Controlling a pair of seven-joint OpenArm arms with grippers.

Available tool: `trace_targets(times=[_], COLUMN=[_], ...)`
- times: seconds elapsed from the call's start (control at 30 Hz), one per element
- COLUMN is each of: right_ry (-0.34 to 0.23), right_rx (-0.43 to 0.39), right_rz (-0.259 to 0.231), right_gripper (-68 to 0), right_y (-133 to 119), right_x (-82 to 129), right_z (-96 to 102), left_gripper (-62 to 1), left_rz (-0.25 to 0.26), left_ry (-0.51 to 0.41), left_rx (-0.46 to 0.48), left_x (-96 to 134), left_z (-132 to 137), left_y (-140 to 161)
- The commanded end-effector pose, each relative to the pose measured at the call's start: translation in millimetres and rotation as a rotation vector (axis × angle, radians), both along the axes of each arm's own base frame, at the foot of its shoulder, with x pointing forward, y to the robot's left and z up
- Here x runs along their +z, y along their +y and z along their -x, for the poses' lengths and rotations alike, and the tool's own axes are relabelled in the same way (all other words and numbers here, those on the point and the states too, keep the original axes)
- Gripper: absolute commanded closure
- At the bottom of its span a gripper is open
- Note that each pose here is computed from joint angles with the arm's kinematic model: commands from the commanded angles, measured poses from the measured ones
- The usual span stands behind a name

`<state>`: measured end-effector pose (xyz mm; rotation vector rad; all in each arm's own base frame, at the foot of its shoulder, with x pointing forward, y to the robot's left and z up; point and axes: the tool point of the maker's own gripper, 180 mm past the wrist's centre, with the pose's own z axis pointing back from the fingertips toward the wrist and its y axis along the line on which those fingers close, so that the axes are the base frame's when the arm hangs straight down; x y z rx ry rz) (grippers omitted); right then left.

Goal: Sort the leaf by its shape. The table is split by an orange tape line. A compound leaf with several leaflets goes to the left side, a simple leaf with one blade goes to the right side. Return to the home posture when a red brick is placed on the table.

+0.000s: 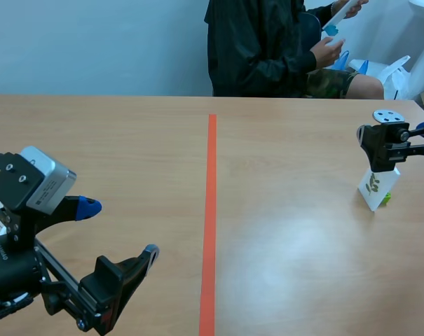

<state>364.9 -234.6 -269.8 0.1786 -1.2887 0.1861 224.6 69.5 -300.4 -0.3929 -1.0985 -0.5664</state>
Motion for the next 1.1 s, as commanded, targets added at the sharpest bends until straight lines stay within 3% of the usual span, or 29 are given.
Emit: trace_targets(times=[0.0, 0.27, 0.63, 0.9, 1.07], right_ry=[-0.041, -0.03, 0.035, 0.105, 0.092], right_rx=[0.022, 0.156, 0.264, 0.329, 0.406], right_rz=[0.006, 0.034, -0.067, -0.142, -0.184], right_gripper=[-67.9, -67.9, -67.9, -67.9, -67.9], right_y=[2.2, 46.7, 93.1, 125.8, 150.3], right_x=[19.0, 31.4, 25.3, 7.7, 9.6], right_z=[0.1, 35.5, 80.3, 105.4, 112.5], left_gripper=[-62.3, -62.3, -62.3, -62.3, -62.3], left_rz=[0.027, 0.036, 0.045, 0.064, 0.086], left_ry=[-0.038, -0.05, -0.05, -0.049, -0.053], left_rx=[0.0, 0.0, 0.002, 0.007, 0.012], left_x=[13.2, 15.8, 16.6, 18.4, 21.9], left_z=[-3.3, -4.1, -4.3, -4.6, -6.6], left_y=[-2.8, -3.4, -3.8, -4.4, -5.1])
